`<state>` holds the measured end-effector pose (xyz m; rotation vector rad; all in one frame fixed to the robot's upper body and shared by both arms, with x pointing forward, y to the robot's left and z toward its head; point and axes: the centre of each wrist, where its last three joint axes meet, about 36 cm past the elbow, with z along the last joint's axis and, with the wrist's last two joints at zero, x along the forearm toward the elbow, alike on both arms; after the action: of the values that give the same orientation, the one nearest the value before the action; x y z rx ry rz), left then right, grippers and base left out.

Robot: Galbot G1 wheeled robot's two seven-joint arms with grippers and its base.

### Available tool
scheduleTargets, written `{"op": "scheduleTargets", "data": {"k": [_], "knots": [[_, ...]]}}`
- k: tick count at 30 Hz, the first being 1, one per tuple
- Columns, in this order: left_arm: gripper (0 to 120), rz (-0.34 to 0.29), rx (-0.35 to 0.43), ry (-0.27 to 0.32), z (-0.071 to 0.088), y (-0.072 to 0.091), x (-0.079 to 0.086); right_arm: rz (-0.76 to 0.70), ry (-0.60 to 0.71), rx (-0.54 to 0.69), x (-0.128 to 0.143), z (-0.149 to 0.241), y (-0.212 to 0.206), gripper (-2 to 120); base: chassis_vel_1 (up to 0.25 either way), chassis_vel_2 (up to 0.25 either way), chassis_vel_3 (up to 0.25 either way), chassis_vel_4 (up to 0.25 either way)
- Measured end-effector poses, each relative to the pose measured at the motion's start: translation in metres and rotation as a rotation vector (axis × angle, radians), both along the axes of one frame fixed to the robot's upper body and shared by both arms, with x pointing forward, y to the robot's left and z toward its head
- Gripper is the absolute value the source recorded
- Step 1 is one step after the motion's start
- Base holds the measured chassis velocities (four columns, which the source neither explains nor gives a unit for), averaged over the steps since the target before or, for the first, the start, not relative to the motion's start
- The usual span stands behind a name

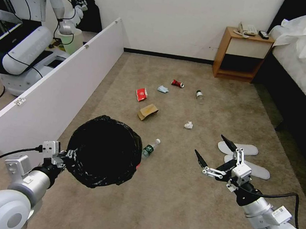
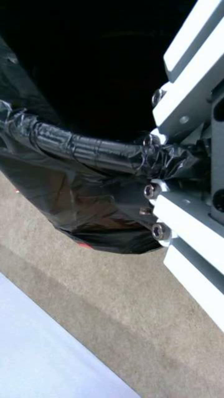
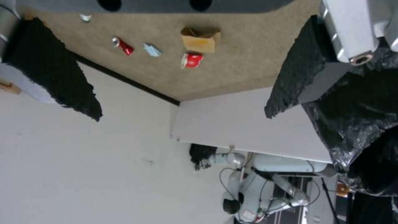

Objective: Pick up the trash bin and place the garbage on the floor into it.

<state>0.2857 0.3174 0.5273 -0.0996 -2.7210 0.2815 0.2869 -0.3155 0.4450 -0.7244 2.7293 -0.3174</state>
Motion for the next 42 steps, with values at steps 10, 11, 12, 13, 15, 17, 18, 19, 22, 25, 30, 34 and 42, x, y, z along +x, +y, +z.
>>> {"op": "scheduleTargets", "data": {"k": [10,11,12,13,15,17,18,19,22,25,30,34,42], "knots": [[0,0.001,0.003,-0.002,-0.0017,-0.0006,0.0015,0.005,0.003,-0.004,0.0004,0.0002,-0.0013,100,0.0,0.0,0.0,0.0],[0,0.0,0.003,-0.002,-0.0018,-0.0009,0.0016,0.005,0.003,-0.005,0.0004,0.0003,-0.0016,100,0.0,0.0,0.0,0.0],[0,-0.001,0.001,-0.001,-0.0019,-0.0011,0.0017,0.006,0.004,-0.005,0.0003,0.0004,-0.0017,100,0.0,0.0,0.0,0.0],[0,-0.001,0.001,-0.001,-0.0019,-0.0011,0.0017,0.006,0.004,-0.005,0.0003,0.0004,-0.0017,100,0.0,0.0,0.0,0.0],[0,-0.006,-0.002,0.003,-0.0013,-0.0015,0.0015,0.006,0.004,-0.005,0.0001,0.0003,-0.0017,100,0.0,0.0,0.0,0.0],[0,-0.008,-0.004,0.006,-0.0012,-0.0016,0.0013,0.006,0.005,-0.005,0.0,0.0002,-0.0015,100,0.0,0.0,0.0,0.0],[0,-0.01,-0.005,0.008,-0.0011,-0.0017,0.001,0.006,0.005,-0.004,0.0,0.0001,-0.0014,100,0.0,0.0,0.0,0.0],[0,-0.01,-0.005,0.008,-0.0011,-0.0017,0.001,0.006,0.005,-0.004,0.0,0.0001,-0.0014,100,0.0,0.0,0.0,0.0],[0,-0.014,-0.01,0.011,-0.0008,-0.0023,0.0002,0.007,0.005,-0.003,-0.0002,-0.0001,-0.0008,100,0.0,0.0,0.0,0.0],[0,-0.013,-0.011,0.011,-0.0008,-0.0024,0.0,0.006,0.005,-0.001,-0.0004,-0.0002,-0.0005,100,0.0,0.0,0.0,0.0],[0,-0.009,-0.003,0.005,-0.0009,-0.0026,0.0,0.005,0.003,0.0,-0.0007,0.0,-0.0003,100,0.039,0.027,0.031,0.029],[0,-0.007,0.007,0.004,-0.002,-0.003,-0.0002,-0.004,0.0,0.003,-0.0009,0.0001,0.0001,100,0.013,0.01,0.007,0.01],[0,-0.004,0.007,0.0,-0.0028,-0.0027,0.0004,-0.011,0.007,0.007,-0.0023,0.0006,0.0012,100,0.0,0.0,0.0,0.0]]}}
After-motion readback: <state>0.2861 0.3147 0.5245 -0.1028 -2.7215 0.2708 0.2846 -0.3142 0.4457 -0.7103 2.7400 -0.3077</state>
